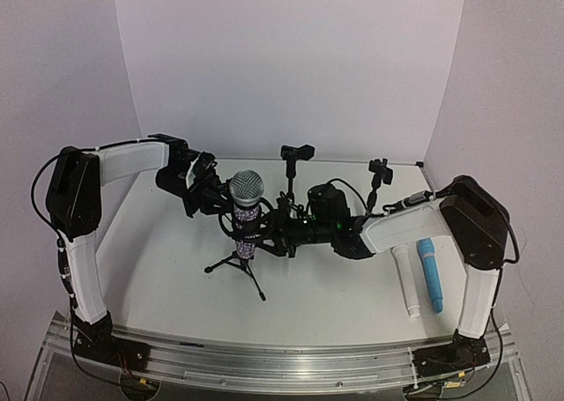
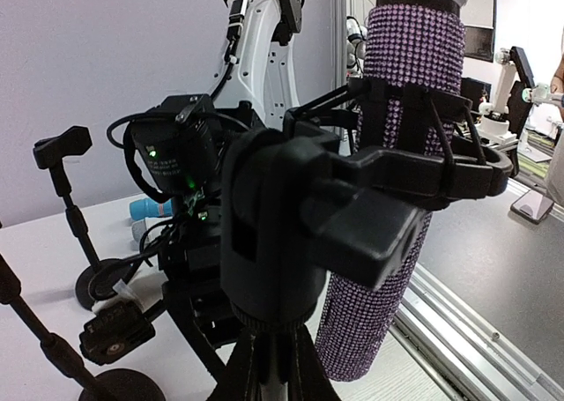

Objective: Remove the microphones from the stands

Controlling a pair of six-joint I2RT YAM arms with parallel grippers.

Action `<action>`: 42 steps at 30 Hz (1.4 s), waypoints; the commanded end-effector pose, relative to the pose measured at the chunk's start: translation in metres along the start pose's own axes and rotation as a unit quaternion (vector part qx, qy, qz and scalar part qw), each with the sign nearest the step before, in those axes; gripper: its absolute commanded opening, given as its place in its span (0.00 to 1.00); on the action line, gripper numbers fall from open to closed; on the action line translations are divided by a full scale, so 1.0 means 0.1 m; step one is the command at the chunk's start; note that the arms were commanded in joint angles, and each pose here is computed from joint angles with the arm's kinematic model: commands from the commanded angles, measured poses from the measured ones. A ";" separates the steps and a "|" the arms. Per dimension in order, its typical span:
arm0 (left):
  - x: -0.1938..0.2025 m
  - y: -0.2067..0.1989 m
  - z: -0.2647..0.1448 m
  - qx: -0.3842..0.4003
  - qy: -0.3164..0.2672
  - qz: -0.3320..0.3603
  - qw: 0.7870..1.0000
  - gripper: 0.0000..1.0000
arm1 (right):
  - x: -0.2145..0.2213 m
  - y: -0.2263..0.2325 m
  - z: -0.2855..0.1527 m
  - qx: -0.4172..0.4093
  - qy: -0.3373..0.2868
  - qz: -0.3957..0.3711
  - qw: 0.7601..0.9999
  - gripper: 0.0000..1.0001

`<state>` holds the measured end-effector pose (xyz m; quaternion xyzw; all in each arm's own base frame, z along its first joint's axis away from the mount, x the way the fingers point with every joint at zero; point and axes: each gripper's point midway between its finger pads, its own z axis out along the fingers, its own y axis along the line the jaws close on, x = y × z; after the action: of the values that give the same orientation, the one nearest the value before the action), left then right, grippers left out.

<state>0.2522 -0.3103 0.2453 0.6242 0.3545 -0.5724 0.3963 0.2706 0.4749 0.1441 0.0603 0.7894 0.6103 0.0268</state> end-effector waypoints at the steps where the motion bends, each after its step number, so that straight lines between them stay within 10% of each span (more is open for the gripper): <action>1: 0.00 -0.04 -0.05 -0.001 0.017 -0.011 1.000 0.00 | -0.01 0.19 0.06 -0.038 0.018 0.017 0.999 0.35; 15: 0.01 0.14 -0.05 -0.011 0.027 -0.038 0.999 0.00 | 0.08 0.27 0.14 -0.049 0.066 0.029 0.996 0.00; 22: 0.04 0.22 -0.07 -0.051 0.059 -0.043 0.996 0.00 | 0.07 0.28 0.14 -0.050 0.063 0.011 0.997 0.00; 30: 0.05 0.28 -0.08 -0.066 0.062 -0.063 0.994 0.00 | 0.15 0.31 0.06 -0.023 0.058 -0.167 0.984 0.00; 42: 0.07 0.43 -0.10 -0.120 0.070 -0.087 0.986 0.00 | 0.34 0.10 0.06 -0.012 0.077 -0.432 0.898 0.00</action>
<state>0.2736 -0.3181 0.2489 0.5978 0.4364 -0.5549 0.3799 0.2823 0.4758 0.1496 -0.1911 0.7757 0.5667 0.2013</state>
